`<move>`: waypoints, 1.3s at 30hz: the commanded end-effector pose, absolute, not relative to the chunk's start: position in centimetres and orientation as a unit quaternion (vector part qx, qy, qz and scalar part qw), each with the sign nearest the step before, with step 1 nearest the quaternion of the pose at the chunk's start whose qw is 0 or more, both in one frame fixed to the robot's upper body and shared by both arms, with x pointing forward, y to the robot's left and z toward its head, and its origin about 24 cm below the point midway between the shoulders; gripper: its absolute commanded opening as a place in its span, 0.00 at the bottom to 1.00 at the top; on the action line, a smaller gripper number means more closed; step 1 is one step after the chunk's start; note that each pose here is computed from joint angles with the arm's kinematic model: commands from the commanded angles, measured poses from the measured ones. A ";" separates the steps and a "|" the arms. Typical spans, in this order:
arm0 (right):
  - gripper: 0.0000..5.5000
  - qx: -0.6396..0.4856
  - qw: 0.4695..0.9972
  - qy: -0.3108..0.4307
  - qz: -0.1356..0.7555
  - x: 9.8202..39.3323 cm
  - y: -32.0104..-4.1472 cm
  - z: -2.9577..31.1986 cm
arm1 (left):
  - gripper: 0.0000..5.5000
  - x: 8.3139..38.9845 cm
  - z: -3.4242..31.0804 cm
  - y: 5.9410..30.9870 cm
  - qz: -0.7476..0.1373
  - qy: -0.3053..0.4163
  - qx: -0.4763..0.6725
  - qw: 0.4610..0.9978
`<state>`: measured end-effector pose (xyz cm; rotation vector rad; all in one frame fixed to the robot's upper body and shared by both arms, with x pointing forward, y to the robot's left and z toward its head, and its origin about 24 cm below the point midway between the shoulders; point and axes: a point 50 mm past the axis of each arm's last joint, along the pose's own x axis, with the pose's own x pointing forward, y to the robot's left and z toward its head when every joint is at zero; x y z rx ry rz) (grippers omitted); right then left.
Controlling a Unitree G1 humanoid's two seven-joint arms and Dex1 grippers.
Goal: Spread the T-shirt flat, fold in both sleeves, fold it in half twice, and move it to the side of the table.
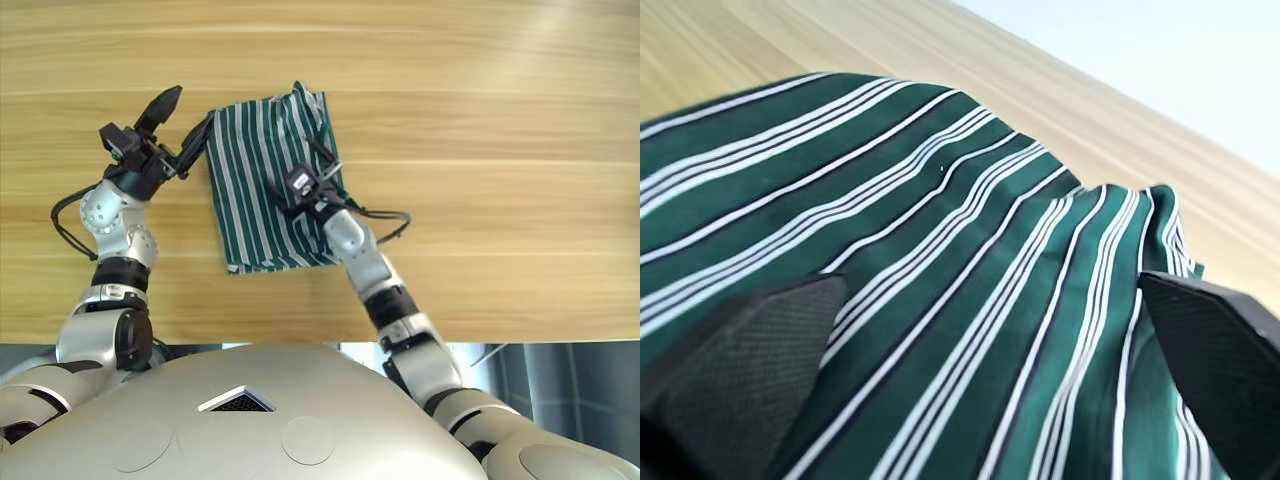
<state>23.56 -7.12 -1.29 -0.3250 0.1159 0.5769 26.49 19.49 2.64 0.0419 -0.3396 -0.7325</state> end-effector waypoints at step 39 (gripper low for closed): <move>0.98 -0.520 0.725 -0.028 0.450 22.7 -16.3 0.0 | 0.55 26.1 2.2 18.5 -0.364 -0.162 0.023 0.917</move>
